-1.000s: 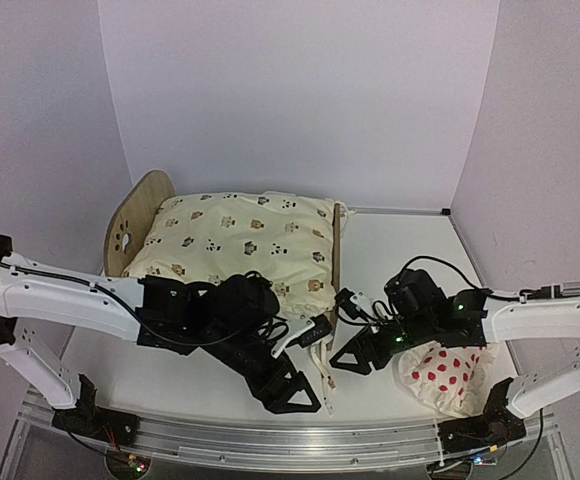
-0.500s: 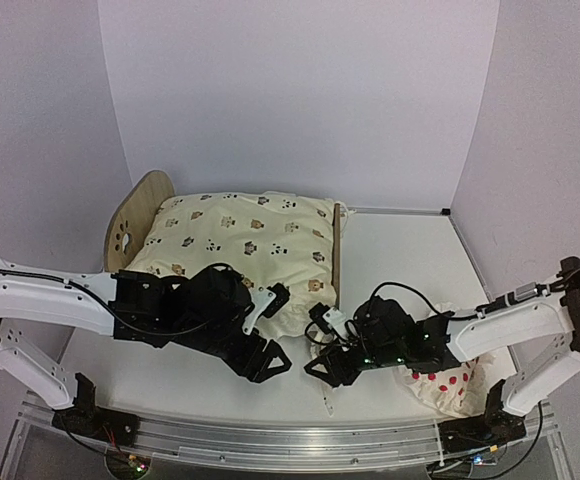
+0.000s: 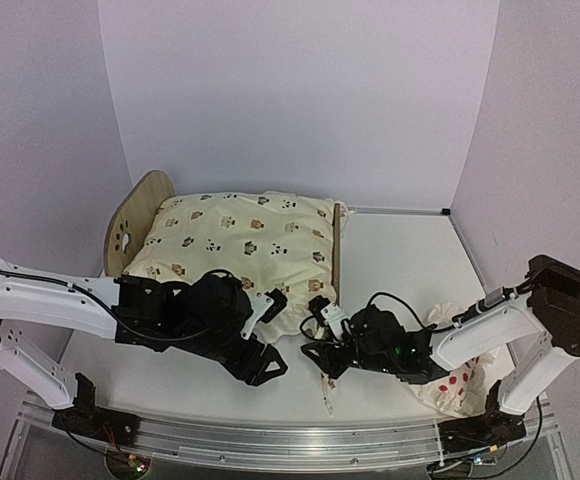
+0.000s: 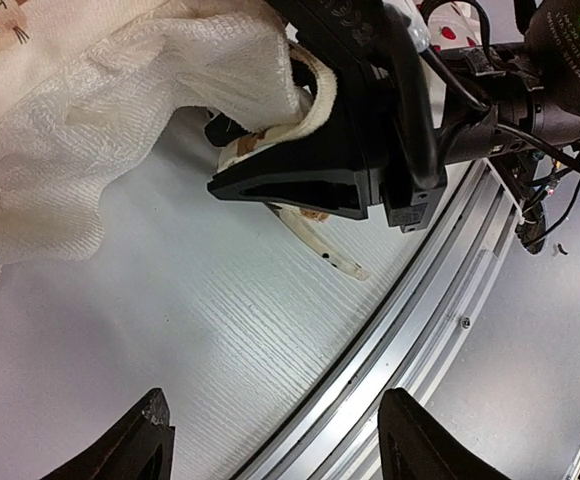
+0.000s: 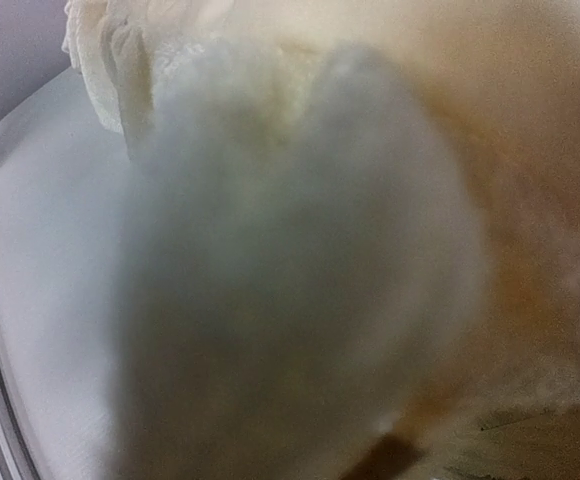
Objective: Set up the pet bed
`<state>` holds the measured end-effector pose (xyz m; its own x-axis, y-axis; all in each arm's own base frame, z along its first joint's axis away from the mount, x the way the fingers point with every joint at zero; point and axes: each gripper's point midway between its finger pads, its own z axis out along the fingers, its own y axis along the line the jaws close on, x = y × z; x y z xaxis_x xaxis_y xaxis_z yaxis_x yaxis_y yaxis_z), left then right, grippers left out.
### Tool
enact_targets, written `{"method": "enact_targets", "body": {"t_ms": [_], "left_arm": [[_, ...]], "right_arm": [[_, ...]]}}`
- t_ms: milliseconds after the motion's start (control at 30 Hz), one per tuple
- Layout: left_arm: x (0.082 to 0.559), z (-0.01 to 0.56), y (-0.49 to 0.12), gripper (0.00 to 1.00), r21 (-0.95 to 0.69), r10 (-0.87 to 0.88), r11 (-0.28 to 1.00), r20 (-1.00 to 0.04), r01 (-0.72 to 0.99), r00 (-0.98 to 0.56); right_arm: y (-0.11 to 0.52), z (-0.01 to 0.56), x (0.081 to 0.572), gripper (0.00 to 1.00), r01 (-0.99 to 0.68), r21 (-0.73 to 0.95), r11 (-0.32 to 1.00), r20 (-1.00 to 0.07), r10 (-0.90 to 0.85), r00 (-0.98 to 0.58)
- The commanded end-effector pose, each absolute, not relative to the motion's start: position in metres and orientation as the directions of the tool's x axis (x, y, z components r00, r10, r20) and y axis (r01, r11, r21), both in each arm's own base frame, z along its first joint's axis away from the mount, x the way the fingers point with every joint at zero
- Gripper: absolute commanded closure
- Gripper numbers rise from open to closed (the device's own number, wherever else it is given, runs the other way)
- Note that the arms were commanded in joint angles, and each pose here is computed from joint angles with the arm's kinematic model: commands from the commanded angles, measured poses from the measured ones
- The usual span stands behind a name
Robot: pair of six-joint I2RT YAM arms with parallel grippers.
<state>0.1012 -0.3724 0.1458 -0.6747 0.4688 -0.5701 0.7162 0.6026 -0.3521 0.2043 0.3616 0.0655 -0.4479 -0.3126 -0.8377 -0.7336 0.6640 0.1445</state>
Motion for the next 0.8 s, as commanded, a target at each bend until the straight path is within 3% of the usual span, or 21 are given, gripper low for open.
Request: {"method": "enact_targets", "body": {"t_ms": [0, 167, 400, 767], "left_arm": [[0.106, 0.147, -0.378, 0.30, -0.355, 0.448, 0.606, -0.587, 0.712, -0.674], [0.106, 0.138, -0.388, 0.31, -0.363, 0.455, 0.607, -0.571, 0.707, -0.684], [0.100, 0.108, -0.429, 0.31, -0.387, 0.531, 0.570, -0.500, 0.725, -0.684], [0.090, 0.059, -0.475, 0.31, -0.321, 0.632, 0.590, -0.387, 0.741, -0.671]], "right_arm": [[0.366, 0.078, 0.211, 0.75, -0.727, 0.138, 0.672, -0.879, -0.255, -0.403], [0.347, 0.082, 0.204, 0.99, -0.694, 0.154, 0.703, -0.844, -0.272, -0.463], [0.300, 0.088, 0.196, 1.00, -0.614, 0.094, 0.784, -0.764, -0.338, -0.549], [0.266, 0.088, 0.195, 1.00, -0.555, 0.020, 0.832, -0.734, -0.364, -0.573]]}}
